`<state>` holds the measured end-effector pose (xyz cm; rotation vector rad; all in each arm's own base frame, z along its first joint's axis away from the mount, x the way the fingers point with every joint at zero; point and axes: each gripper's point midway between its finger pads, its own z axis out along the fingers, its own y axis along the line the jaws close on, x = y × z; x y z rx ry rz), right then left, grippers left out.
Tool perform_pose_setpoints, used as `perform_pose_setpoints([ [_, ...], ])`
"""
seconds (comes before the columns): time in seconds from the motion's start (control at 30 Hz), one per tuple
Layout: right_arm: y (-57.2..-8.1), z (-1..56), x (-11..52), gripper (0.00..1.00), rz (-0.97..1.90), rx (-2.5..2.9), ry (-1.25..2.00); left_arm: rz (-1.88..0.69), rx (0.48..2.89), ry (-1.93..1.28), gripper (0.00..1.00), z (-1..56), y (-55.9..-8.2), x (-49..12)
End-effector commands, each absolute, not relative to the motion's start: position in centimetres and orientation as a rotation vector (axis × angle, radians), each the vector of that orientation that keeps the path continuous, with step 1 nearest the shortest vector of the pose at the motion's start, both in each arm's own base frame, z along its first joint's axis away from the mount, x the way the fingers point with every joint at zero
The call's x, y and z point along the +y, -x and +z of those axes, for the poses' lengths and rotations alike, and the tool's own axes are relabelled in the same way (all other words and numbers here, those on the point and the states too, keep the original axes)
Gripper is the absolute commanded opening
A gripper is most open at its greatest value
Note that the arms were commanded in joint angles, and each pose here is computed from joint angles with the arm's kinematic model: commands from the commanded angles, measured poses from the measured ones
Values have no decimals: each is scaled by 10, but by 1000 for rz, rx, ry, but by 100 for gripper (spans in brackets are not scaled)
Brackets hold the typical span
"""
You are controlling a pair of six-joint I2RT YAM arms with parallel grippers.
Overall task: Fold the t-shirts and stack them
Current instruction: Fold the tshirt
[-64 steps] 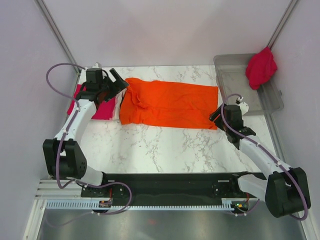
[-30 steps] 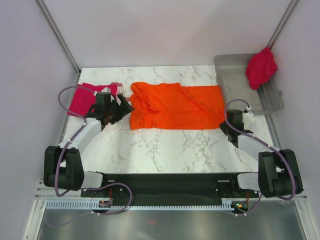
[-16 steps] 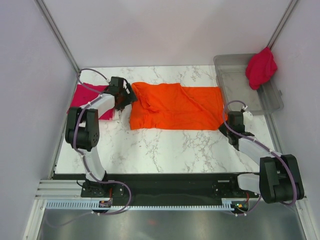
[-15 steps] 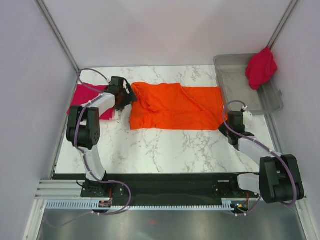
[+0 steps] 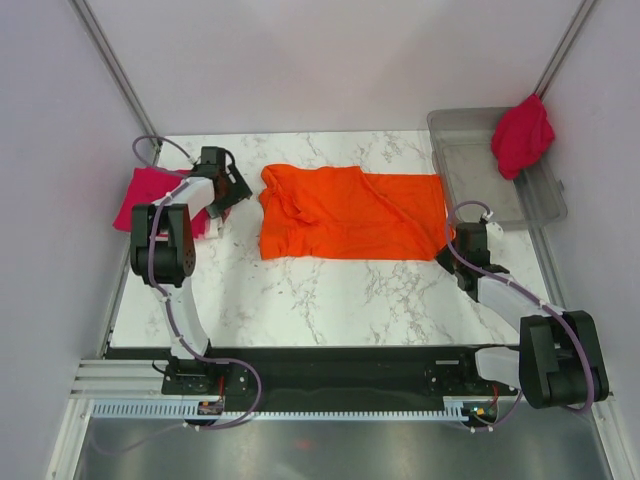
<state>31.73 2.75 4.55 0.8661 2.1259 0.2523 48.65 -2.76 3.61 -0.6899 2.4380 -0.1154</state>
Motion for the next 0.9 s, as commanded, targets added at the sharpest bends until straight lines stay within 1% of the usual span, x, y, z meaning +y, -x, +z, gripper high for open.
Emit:
perform_pose_setpoints([
  [0.0, -318, 51, 30, 0, 276, 2116, -845, -24, 2428, 723, 91, 44, -479, 1],
  [0.1, -317, 48, 31, 0, 281, 2122, -849, -116, 2416, 700, 92, 52, -473, -12],
  [0.13, -317, 48, 31, 0, 283, 2123, -849, -182, 2386, 669, 93, 72, -472, -22],
  [0.17, -316, 48, 31, 0, 282, 2124, -849, -209, 2369, 654, 94, 79, -471, -26],
  [0.2, -316, 48, 32, 0, 281, 2125, -842, -224, 2374, 648, 94, 78, -462, -31],
  [0.23, -315, 47, 31, 0, 276, 2127, -844, -265, 2337, 609, 96, 100, -457, -42],
  [0.27, -315, 48, 31, 0, 276, 2126, -842, -283, 2323, 597, 99, 105, -453, -47],
  [0.3, -314, 47, 30, 0, 273, 2125, -843, -295, 2333, 602, 100, 103, -441, -52],
  [0.37, -314, 47, 30, 0, 269, 2126, -838, -369, 2302, 563, 100, 123, -429, -69],
  [0.4, -314, 47, 30, 0, 271, 2127, -834, -386, 2322, 568, 100, 116, -416, -72],
  [0.43, -315, 47, 30, 0, 267, 2128, -830, -408, 2294, 553, 100, 129, -409, -75],
  [0.47, -317, 49, 31, 0, 269, 2129, -821, -406, 2323, 565, 100, 116, -395, -75],
  [0.57, -318, 50, 30, 0, 259, 2137, -805, -474, 2324, 538, 99, 112, -370, -82],
  [0.67, -317, 49, 30, 0, 259, 2138, -806, -501, 2316, 526, 99, 108, -359, -85],
  [0.7, -317, 48, 30, 0, 260, 2142, -807, -524, 2332, 519, 98, 99, -348, -88],
  [0.73, -317, 48, 31, 0, 263, 2142, -804, -550, 2307, 504, 98, 100, -350, -91],
  [0.77, -316, 47, 31, 0, 261, 2144, -802, -566, 2325, 515, 98, 90, -342, -92],
  [0.87, -314, 47, 30, 0, 257, 2143, -794, -678, 2304, 527, 97, 83, -333, -105],
])
